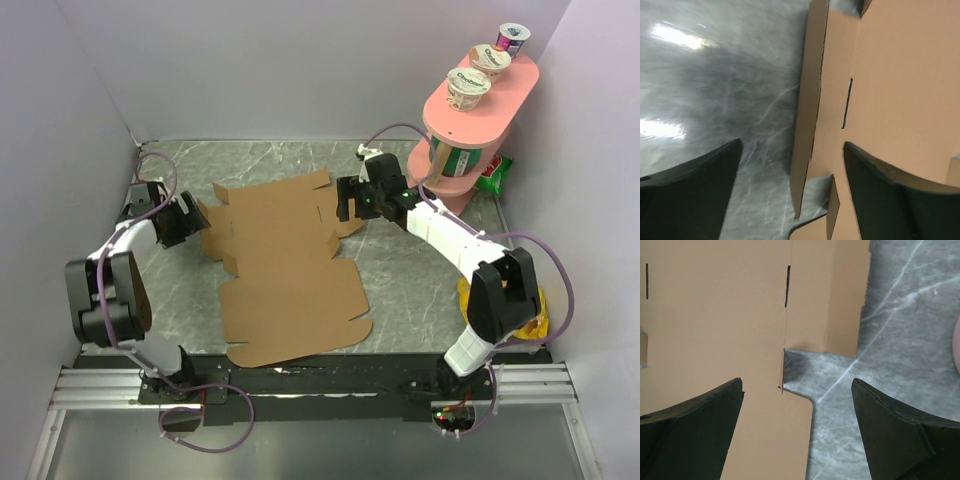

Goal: Fold the paper box

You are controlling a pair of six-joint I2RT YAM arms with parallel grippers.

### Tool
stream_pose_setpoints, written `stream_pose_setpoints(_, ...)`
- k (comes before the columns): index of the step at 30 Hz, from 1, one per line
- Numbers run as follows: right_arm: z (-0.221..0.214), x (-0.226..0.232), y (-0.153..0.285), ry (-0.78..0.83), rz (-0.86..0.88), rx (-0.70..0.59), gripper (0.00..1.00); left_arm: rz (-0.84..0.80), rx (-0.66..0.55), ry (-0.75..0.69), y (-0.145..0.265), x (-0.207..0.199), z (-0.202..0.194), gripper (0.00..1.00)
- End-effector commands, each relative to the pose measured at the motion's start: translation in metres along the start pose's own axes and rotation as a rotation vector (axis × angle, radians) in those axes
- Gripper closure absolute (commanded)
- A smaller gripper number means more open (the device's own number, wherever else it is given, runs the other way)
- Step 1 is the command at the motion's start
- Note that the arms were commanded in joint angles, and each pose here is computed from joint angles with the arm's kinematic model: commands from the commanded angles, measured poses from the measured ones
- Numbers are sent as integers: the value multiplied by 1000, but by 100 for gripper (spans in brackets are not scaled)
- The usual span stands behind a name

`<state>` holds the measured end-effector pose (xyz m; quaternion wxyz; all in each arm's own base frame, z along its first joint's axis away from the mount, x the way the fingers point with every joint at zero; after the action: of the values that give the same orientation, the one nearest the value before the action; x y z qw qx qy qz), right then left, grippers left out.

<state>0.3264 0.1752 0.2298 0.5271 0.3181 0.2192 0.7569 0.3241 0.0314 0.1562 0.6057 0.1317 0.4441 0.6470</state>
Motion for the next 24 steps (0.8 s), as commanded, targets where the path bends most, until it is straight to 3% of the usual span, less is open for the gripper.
stream_pose_setpoints(1,15,6,-4,-2,24,-26,4,-132,31,-20,-19,-10,8,25)
stream_pose_setpoints(3,12,6,-2,8,41,-30,4,-133,36,-47,-27,-13,7,41)
stream_pose_setpoints(4,14,6,4,17,50,-48,4,-119,29,-61,-28,-11,8,61)
stream_pose_setpoints(5,12,6,5,28,57,-54,3,-125,26,-74,-29,-12,7,70)
stream_pose_setpoints(6,12,6,8,62,79,-58,3,-138,-11,-98,-26,-16,11,88)
stream_pose_setpoints(7,15,8,15,82,99,-79,3,-140,-37,-124,-24,-18,12,96)
stream_pose_setpoints(13,24,15,40,237,233,-130,1,-237,-166,-366,-3,-47,11,99)
stream_pose_setpoints(17,32,21,57,327,322,-165,0,-285,-271,-552,25,-62,1,99)
stream_pose_setpoints(20,41,28,74,399,392,-207,0,-380,-441,-750,65,-72,1,99)
stream_pose_setpoints(24,59,36,104,501,457,-295,0,-452,-531,-888,93,-76,-9,99)
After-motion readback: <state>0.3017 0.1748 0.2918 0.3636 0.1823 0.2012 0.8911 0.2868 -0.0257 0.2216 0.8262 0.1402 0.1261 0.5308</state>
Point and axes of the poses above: each gripper's point midway between its finger pads, its own y axis back along the fingers, its own x axis along the line the jaws close on, z = x × y, the point moved 10 cm from there along y, back along the fingers, and after that the axes turned 4 degrees about -y, right-handed, at the moved point
